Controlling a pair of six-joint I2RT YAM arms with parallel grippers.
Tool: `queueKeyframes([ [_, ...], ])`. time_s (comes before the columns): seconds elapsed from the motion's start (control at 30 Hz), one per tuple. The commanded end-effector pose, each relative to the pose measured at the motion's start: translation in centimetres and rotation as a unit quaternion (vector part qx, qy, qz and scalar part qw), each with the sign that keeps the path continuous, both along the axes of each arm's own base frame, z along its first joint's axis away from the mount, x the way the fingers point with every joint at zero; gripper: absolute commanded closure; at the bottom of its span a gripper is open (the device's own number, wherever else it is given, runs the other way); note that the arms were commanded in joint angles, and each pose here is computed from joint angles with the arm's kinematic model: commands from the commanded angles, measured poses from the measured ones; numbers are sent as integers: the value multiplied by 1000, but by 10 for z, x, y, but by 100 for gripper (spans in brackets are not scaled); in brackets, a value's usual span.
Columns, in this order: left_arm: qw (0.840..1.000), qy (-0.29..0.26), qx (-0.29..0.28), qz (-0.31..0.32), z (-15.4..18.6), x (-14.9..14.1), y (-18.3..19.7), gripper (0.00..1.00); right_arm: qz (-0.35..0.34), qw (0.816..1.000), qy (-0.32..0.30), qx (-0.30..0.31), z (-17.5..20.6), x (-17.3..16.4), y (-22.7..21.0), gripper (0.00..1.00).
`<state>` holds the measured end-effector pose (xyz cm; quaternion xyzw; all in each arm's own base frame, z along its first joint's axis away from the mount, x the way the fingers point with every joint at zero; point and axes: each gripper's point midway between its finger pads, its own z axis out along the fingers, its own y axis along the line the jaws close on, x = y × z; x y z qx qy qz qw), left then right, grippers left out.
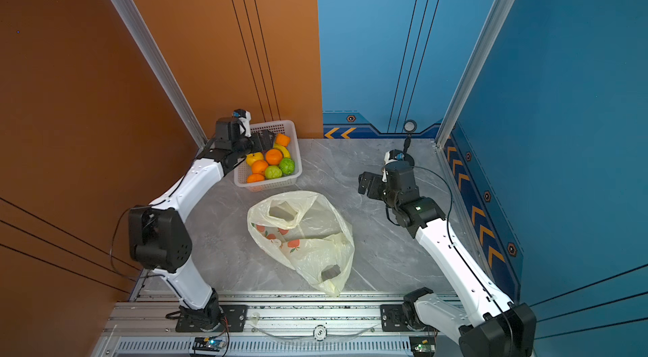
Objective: Untie the knot of the plastic bag and take out the fruit
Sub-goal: Reset both arms
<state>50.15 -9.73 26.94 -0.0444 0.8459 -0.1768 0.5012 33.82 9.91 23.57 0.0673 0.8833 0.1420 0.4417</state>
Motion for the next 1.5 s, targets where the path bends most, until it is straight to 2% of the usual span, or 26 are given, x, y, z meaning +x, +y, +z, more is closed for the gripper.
queueKeyframes([
  [0.0, 999, -4, 30, 15, -4, -36, 14, 1, -19, 997, -31, -73, -15, 11, -29, 1],
  [0.1, 997, 0, 69, 36, -19, -76, 32, 2, -52, 993, -37, -103, -39, 21, -57, 1],
  [0.2, 993, 0, 104, 62, -48, -111, 53, 2, -80, 985, -53, -140, -60, 31, -81, 1],
  [0.37, 981, 4, 158, 110, -90, -140, 89, 2, -78, 978, -61, -185, -92, 53, -95, 0],
  [0.47, 977, 8, 183, 109, -108, -139, 99, 2, -47, 974, -73, -209, -112, 69, -94, 0],
  [0.53, 976, -4, 197, 98, -118, -132, 100, 2, -39, 979, -48, -192, -137, 73, -98, 1],
  [0.63, 978, -24, 188, 86, -129, -124, 100, 2, -85, 980, -97, -152, -138, 65, -118, 1],
  [0.7, 978, -40, 190, 74, -133, -121, 98, 2, -79, 976, -150, -139, -141, 54, -114, 0],
  [0.73, 978, -52, 191, 72, -135, -120, 97, 2, -71, 975, -158, -142, -142, 53, -110, 0],
  [0.8, 976, -78, 191, 70, -137, -120, 98, 2, -61, 979, -120, -151, -147, 56, -109, 0],
  [0.83, 976, -86, 185, 76, -140, -120, 101, 2, -69, 977, -140, -146, -145, 57, -110, 0],
  [0.9, 978, -91, 172, 72, -149, -119, 101, 2, -67, 979, -122, -150, -147, 56, -111, 0],
  [1.0, 979, -88, 174, 60, -173, -113, 97, 2, -83, 976, -128, -158, -145, 57, -114, 0],
  [1.03, 978, -105, 172, 61, -174, -107, 96, 3, -84, 976, -122, -162, -146, 56, -114, 0],
  [1.07, 979, -99, 170, 58, -177, -106, 97, 3, -84, 975, -128, -162, -145, 56, -113, 0],
  [1.1, 981, -59, 172, 66, -182, -108, 103, 3, -86, 975, -131, -161, -145, 57, -114, 0],
  [1.13, 980, -51, 174, 81, -183, -106, 107, 3, -85, 975, -126, -162, -145, 56, -114, 0],
  [1.2, 978, -72, 179, 84, -181, -104, 105, 3, -85, 975, -126, -162, -146, 56, -114, 0],
  [1.47, 978, -68, 179, 83, -181, -105, 105, 3, -85, 975, -125, -162, -145, 56, -114, 0],
])
